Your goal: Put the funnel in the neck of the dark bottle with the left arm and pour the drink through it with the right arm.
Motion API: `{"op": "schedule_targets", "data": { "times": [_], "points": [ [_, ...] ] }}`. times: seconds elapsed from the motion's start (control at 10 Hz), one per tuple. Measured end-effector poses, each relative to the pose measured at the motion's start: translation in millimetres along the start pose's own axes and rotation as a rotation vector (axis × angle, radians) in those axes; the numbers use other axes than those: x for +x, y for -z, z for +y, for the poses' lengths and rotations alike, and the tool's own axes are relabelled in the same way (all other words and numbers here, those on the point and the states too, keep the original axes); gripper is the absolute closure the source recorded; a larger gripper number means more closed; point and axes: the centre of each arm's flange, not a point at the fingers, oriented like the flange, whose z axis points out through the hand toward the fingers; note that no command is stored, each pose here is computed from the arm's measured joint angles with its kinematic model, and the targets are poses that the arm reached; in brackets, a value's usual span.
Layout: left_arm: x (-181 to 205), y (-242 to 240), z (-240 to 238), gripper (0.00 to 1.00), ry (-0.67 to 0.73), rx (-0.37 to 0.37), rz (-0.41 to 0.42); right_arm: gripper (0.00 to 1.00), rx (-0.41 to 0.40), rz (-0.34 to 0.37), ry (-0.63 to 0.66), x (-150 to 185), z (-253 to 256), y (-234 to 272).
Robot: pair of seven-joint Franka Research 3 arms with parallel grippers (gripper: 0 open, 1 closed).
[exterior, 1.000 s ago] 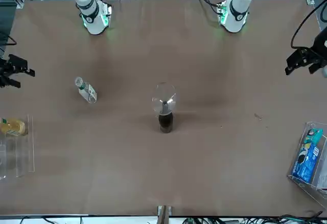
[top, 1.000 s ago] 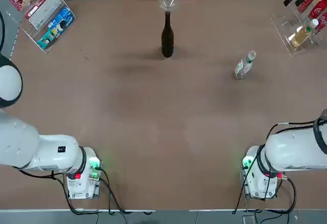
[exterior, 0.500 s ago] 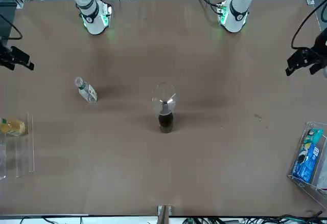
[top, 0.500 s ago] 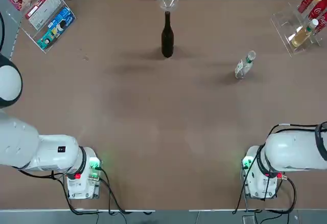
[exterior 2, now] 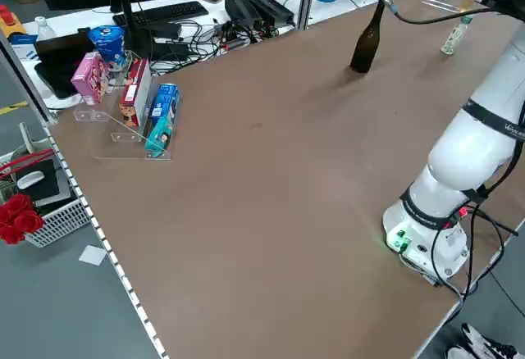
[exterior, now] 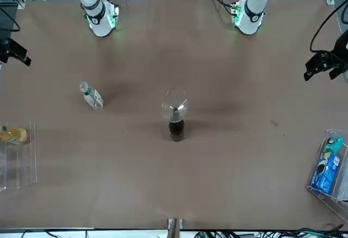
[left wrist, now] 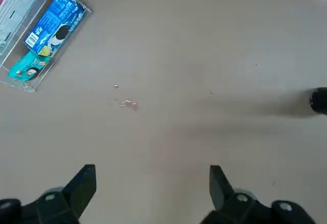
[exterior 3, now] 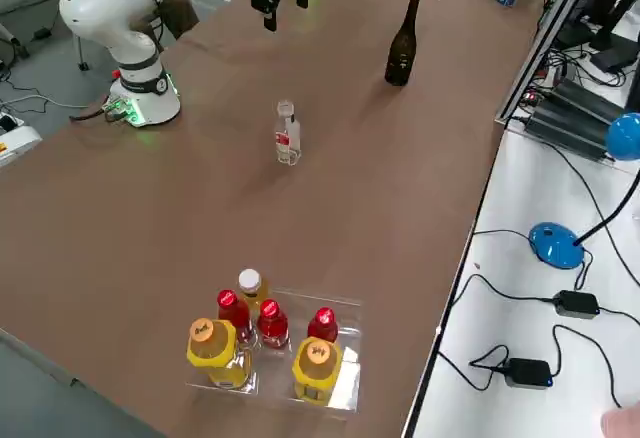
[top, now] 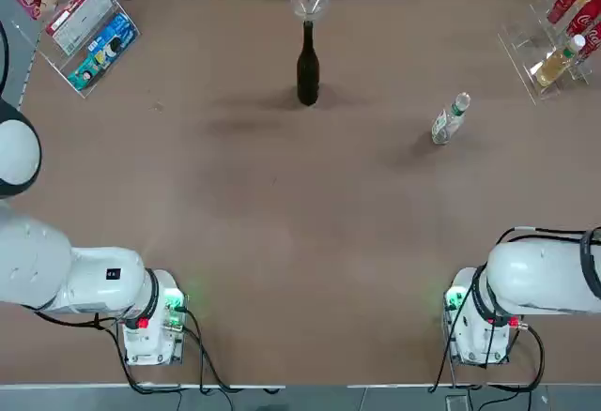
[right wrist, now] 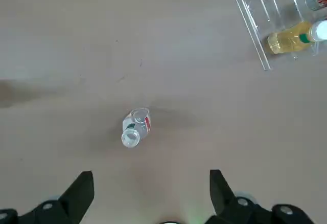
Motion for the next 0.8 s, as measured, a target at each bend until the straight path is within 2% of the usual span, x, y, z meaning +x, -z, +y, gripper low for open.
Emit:
{"op": "schedule_targets", "data": {
  "times": [0.8],
  "points": [
    [3, -2, 0, 0.02, 0.000, -0.001, 0.006, 0.00, -0.005, 0.003, 0.030, -1, -16, 1]
  ]
}}
